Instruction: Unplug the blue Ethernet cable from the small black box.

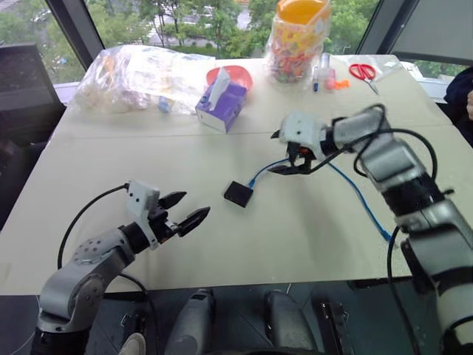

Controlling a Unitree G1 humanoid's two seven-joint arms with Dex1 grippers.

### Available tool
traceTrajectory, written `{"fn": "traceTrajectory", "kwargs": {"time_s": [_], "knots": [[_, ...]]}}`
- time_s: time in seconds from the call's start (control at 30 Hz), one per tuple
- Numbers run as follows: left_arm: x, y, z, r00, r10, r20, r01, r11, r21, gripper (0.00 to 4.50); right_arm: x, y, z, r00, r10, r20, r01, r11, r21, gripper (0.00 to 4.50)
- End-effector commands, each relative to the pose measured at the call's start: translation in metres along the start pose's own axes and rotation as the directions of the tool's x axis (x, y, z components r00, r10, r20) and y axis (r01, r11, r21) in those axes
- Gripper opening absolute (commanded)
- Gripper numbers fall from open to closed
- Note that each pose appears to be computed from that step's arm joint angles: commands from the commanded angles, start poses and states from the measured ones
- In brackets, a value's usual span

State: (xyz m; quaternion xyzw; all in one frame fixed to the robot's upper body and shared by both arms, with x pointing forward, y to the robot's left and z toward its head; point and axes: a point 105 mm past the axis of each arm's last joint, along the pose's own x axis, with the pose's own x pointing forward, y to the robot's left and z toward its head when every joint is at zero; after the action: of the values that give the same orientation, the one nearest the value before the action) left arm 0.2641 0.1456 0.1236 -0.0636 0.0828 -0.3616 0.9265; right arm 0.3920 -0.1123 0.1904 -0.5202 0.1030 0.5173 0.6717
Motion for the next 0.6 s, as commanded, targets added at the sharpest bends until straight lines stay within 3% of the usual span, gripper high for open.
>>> {"fn": "traceTrajectory", "kwargs": {"time_s": [0.03, 0.17, 0.3, 0.6], "knots": [[-0.001, -0.003, 0.006, 1.0, -0.012, 0.026, 0.011, 0.999, 0.036, 4.46, 0.008, -0.005, 0.002, 0.988, 0.097, -0.118, -0.128, 0.945, -0.301, 4.5], [-0.003, 0.001, 0.007, 0.999, 0.025, 0.032, -0.027, 0.997, 0.069, 4.46, 0.024, -0.005, 0.007, 0.963, 0.154, -0.222, -0.246, 0.839, -0.486, 4.5], [-0.01, 0.011, 0.014, 0.996, 0.077, 0.05, -0.082, 0.992, 0.1, 4.46, 0.041, -0.001, 0.031, 0.948, 0.236, -0.213, -0.316, 0.767, -0.558, 4.5], [-0.019, 0.019, 0.02, 0.998, 0.069, -0.005, -0.066, 0.974, 0.216, 4.46, 0.066, 0.007, 0.052, 0.928, 0.287, -0.239, -0.374, 0.709, -0.598, 4.5]]}}
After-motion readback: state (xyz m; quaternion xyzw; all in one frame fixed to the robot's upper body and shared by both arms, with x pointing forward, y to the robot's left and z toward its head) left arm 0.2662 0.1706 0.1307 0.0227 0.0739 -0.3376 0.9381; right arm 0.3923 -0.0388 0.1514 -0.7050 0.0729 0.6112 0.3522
